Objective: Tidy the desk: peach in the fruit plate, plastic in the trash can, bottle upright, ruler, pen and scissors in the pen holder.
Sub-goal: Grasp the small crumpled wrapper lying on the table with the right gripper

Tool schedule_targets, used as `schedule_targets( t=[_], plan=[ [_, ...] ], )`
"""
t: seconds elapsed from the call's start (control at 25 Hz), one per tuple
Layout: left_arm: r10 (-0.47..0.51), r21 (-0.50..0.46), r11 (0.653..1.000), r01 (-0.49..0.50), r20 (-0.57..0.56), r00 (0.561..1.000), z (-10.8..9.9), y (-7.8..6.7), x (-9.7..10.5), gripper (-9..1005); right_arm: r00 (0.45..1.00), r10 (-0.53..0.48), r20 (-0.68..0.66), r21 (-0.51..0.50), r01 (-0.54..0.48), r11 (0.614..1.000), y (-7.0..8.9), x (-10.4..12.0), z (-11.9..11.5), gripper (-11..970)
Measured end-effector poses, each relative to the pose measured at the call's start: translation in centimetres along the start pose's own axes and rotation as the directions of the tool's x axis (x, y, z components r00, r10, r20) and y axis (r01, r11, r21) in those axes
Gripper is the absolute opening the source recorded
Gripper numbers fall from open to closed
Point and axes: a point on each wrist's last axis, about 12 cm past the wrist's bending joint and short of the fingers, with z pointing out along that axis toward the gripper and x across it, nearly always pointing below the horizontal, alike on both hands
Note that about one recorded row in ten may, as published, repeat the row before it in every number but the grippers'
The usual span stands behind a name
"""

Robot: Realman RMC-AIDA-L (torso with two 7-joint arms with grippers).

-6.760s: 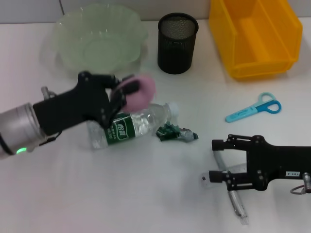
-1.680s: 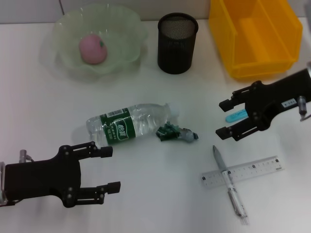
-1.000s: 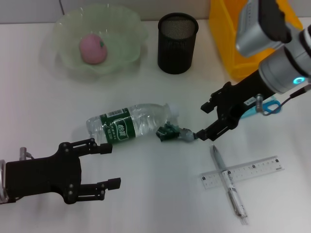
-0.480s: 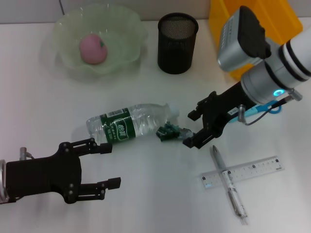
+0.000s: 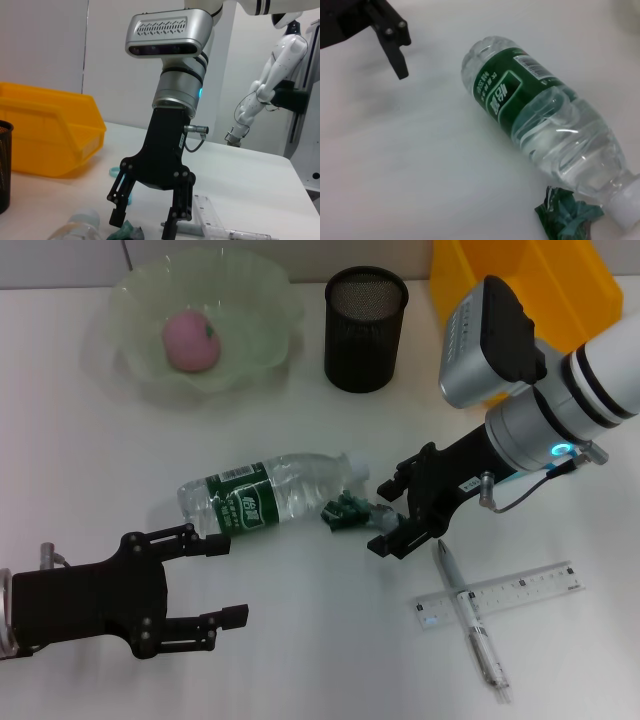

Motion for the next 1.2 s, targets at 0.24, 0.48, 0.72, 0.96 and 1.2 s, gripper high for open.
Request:
schedule_targets(
  t=[0.24, 0.48, 0.72, 0.96, 1.2],
  plan=[
    [-0.001, 0.002, 1.000, 0.001, 0.001, 1.000, 0.0, 0.0, 0.0, 757, 1.000, 0.008, -0.002, 0.026, -0.008, 1.000, -0.2, 0.4, 0.5, 704],
    [-0.002, 0.004, 1.000, 0.002, 0.003, 1.000, 0.0, -0.1, 0.0, 753, 1.000, -0.005, 0.000, 0.025, 0.005, 1.000, 0.0, 0.4, 1.0, 566],
    [-0.002, 0.005, 1.000, 0.002, 0.004, 1.000, 0.0, -0.1, 0.0, 750, 1.000, -0.007, 0.005, 0.030, 0.007, 1.000, 0.0, 0.4, 1.1, 450],
    [-0.001, 0.000, 1.000, 0.001, 0.008, 1.000, -0.1, 0.0, -0.1, 747, 1.000, -0.011, -0.002, 0.042, 0.012, 0.999, -0.1, 0.4, 1.2, 441],
    [0.000, -0.001, 1.000, 0.000, 0.009, 1.000, -0.1, 0.0, -0.1, 744, 1.000, -0.014, -0.005, 0.041, 0.014, 0.999, -0.1, 0.6, 1.4, 440]
  ],
)
